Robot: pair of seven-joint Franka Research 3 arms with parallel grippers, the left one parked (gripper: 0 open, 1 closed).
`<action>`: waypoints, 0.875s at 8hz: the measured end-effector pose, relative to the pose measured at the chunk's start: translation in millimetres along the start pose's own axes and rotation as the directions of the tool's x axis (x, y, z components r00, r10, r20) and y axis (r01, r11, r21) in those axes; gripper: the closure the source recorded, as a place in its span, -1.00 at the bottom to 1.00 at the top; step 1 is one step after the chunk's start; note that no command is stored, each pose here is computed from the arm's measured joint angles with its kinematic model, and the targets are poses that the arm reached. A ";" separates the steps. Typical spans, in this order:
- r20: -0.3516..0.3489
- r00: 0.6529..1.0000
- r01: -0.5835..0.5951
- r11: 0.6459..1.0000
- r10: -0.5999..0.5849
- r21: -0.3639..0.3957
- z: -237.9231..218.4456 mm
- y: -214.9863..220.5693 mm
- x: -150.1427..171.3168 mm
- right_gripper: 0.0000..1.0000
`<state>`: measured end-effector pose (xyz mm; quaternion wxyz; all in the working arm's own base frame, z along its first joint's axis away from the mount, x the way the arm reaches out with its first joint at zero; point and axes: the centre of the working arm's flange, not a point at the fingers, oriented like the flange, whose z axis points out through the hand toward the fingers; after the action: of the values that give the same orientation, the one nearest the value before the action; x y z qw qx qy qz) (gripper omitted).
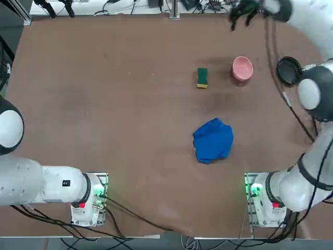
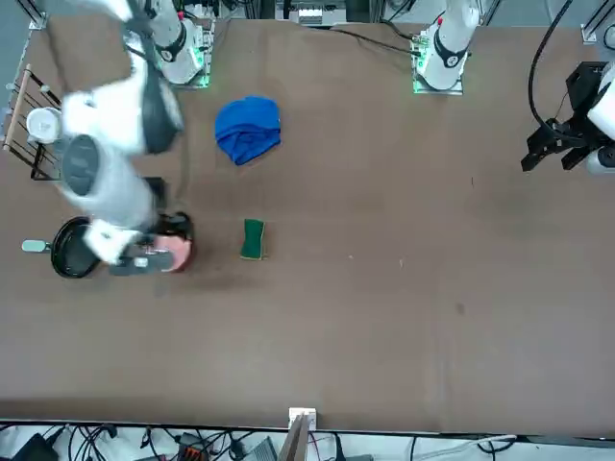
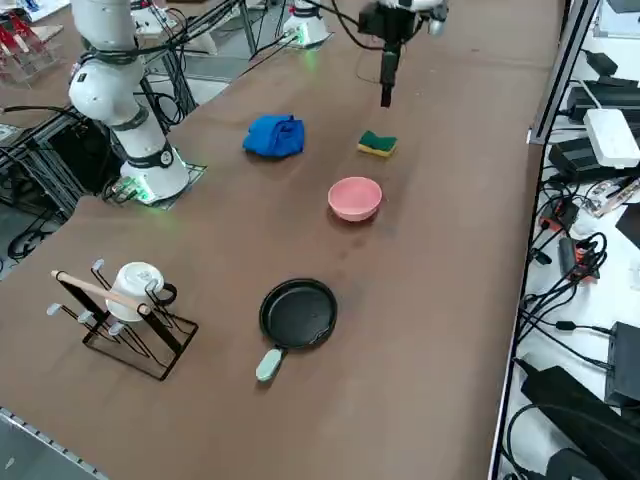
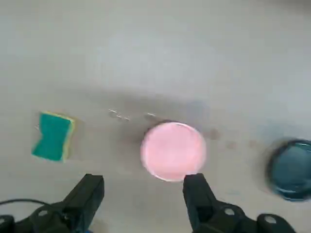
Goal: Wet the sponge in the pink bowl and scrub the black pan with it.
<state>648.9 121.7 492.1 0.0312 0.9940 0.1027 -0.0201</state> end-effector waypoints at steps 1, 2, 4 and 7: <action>-0.008 1.000 -0.013 1.000 0.013 0.007 -22.1 41.0 -14.0 -1.00; -0.011 0.999 -0.039 0.999 0.039 0.013 -40.2 68.4 -28.1 -1.00; -0.022 0.997 -0.069 0.997 0.070 0.022 -70.7 103.7 -53.5 -1.00; -0.036 0.993 -0.108 0.994 0.109 0.035 -110.6 126.2 -92.3 -1.00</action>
<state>588.2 -13.1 613.9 0.0140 0.9987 0.0486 -0.0012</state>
